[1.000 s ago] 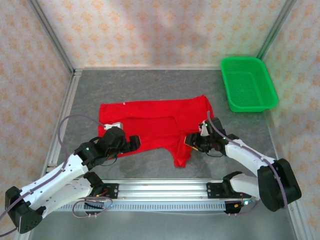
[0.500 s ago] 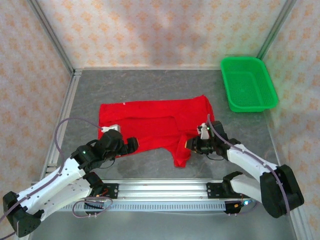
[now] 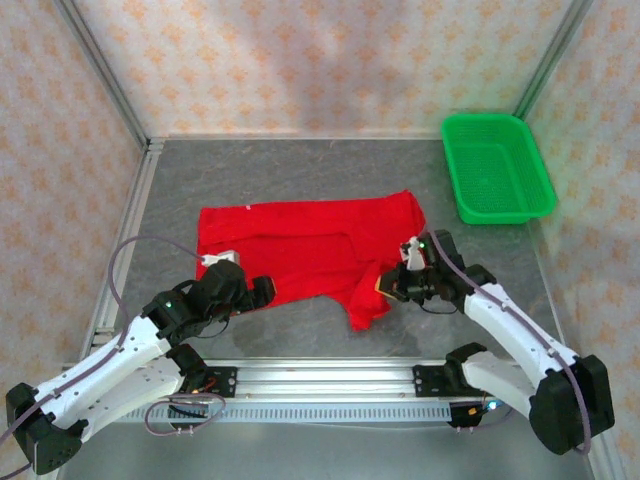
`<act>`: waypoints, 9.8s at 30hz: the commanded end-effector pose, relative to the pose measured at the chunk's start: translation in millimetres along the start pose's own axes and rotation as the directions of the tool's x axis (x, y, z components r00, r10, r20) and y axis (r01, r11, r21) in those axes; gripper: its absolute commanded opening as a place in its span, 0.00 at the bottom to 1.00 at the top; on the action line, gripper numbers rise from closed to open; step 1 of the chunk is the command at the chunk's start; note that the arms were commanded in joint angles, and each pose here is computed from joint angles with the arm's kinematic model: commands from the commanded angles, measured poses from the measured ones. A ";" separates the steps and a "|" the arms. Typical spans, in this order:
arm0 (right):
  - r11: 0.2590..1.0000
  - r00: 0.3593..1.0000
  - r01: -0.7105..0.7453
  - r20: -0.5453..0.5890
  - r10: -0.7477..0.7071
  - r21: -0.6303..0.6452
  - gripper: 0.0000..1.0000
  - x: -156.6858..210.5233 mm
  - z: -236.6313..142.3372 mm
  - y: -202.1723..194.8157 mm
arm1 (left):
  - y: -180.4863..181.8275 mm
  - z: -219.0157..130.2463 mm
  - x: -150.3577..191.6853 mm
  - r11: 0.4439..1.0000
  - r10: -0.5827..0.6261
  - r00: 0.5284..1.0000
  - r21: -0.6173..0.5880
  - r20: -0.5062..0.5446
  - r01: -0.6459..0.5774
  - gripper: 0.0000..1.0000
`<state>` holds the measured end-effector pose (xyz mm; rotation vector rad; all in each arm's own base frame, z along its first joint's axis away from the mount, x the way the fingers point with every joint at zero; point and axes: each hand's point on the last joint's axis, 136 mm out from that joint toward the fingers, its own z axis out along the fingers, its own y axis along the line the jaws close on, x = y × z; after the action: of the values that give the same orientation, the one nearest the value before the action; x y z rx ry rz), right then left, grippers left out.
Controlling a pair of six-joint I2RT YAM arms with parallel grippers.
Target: Fold and stack the t-shirts
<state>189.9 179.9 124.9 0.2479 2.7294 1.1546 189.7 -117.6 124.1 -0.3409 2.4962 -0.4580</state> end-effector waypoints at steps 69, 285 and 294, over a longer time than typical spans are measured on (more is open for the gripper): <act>0.737 0.736 -0.676 0.025 0.676 -0.017 0.37 64.2 48.3 -87.7 | 74.1 76.7 17.0 0.960 -0.081 0.975 -0.278 -0.209 0.020 1.00; 0.979 0.901 -0.095 0.433 0.008 0.180 0.00 -20.6 -159.4 71.6 | 130.9 -66.9 -65.0 0.776 -0.470 0.869 -0.396 0.156 0.490 0.00; 0.951 0.902 0.015 0.406 -0.147 0.310 0.00 -45.3 -170.2 94.8 | 129.3 -70.5 -66.7 0.789 -0.451 0.878 -0.389 0.160 0.476 0.00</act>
<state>201.2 126.6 297.6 0.4542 2.5116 0.6468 189.3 33.7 151.9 -1.1648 2.4330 -0.1252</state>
